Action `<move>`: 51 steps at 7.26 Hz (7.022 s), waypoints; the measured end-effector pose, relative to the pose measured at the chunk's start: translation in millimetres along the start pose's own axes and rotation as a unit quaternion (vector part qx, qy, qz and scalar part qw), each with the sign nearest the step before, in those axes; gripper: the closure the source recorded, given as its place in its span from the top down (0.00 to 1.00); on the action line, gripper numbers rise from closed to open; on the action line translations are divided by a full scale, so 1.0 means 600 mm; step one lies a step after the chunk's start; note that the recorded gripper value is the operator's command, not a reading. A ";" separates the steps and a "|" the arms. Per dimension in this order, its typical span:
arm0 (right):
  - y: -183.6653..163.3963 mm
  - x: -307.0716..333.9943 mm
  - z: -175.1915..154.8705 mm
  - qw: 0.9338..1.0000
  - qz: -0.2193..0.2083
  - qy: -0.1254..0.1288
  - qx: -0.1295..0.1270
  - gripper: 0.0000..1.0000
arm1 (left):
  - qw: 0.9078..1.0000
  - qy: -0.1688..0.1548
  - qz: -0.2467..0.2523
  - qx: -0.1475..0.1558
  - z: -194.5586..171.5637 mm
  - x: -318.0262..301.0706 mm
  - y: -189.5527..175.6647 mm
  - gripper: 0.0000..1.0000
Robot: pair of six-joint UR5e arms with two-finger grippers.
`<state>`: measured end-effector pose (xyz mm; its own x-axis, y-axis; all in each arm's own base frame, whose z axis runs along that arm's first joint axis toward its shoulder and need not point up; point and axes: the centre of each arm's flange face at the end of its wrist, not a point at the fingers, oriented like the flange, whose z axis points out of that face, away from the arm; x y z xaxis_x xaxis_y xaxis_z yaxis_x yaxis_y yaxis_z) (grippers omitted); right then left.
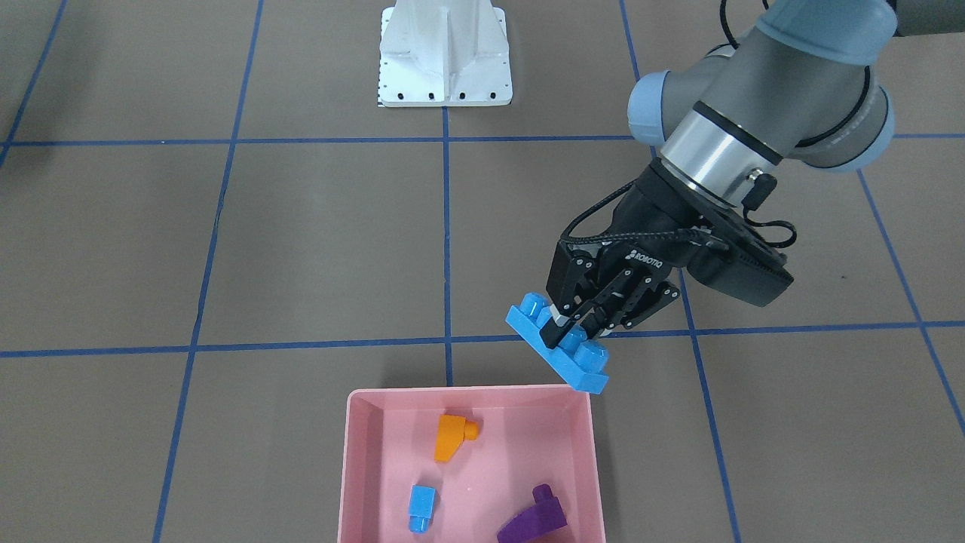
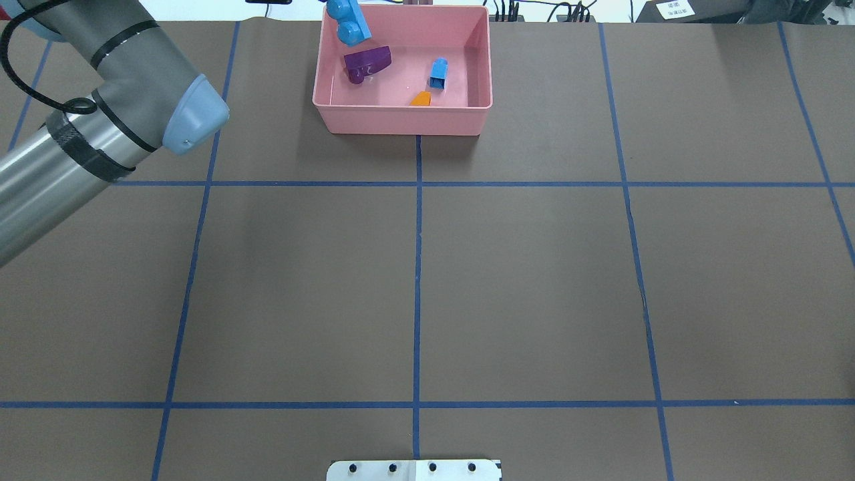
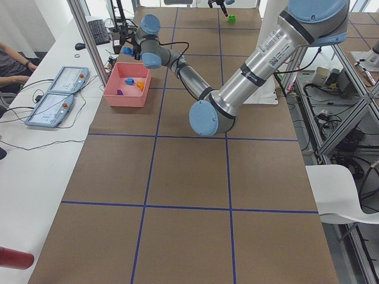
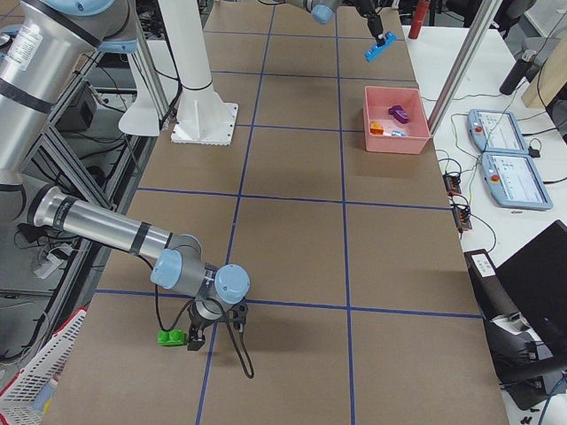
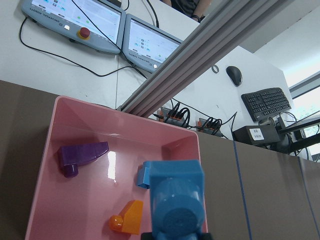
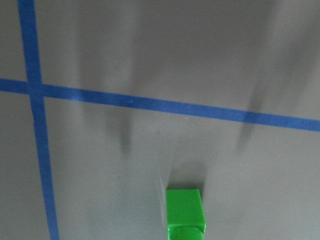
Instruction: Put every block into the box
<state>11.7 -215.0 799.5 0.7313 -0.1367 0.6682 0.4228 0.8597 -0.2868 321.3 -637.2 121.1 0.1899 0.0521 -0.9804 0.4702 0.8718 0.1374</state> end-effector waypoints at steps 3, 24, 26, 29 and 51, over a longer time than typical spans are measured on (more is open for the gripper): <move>0.006 0.003 0.027 1.000 0.002 -0.017 -0.018 0.99 | 1.000 0.001 0.006 -0.002 0.015 0.007 0.019 0.00; 0.012 -0.028 -0.077 1.000 0.009 -0.002 0.009 0.00 | 0.995 -0.047 0.050 0.069 0.159 0.047 0.096 0.00; -0.003 -0.053 -0.215 0.997 0.033 0.014 0.071 0.00 | 0.991 -0.088 0.034 0.096 0.248 0.067 0.096 0.00; -0.047 -0.102 -0.384 0.987 0.015 0.035 0.157 0.00 | 0.982 -0.133 0.018 0.130 0.302 0.057 0.057 1.00; -0.762 -1.240 -0.770 0.895 -0.018 -0.090 0.436 1.00 | 0.903 -0.359 0.170 -0.163 -0.222 -0.586 0.083 1.00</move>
<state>-478.4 -734.0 116.4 0.5943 -0.1575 0.7886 -0.1913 0.9248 0.3289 163.1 -546.9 454.0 0.8403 0.1162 -0.5296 0.0233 0.9681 0.2494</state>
